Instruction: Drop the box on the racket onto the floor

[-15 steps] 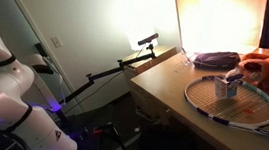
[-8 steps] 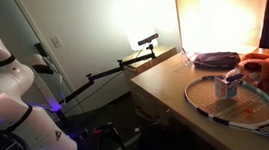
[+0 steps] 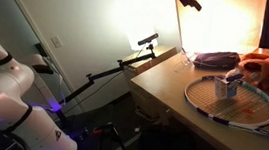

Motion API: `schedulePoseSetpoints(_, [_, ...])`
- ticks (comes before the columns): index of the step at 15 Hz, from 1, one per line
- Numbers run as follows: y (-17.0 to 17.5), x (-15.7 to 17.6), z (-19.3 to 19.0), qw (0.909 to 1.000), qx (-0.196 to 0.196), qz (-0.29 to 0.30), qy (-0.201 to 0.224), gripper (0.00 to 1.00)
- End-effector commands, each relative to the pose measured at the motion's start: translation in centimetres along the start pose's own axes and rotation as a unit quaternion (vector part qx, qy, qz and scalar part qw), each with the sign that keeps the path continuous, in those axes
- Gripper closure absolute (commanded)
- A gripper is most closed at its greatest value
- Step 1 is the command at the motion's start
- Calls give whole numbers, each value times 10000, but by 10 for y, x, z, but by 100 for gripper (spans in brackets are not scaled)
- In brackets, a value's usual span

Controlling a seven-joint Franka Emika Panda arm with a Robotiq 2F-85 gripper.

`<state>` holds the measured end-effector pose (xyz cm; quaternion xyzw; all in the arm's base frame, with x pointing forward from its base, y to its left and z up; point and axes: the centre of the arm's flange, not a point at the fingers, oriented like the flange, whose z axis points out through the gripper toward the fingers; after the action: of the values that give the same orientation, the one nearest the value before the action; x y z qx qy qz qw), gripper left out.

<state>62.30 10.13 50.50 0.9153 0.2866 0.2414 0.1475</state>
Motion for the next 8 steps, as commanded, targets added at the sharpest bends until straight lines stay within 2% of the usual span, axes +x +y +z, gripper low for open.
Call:
schedulePoseSetpoints(1, [-2,-25,-6,9947,536,135,-862,0])
schedulePoseSetpoints(4, [1,-37,5,9853,979,254,-1379,0])
schedulePoseSetpoints(6, [5,-42,9,9845,1057,344,-1355,0])
schedulePoseSetpoints(8, [10,-44,16,9894,829,353,-1142,0])
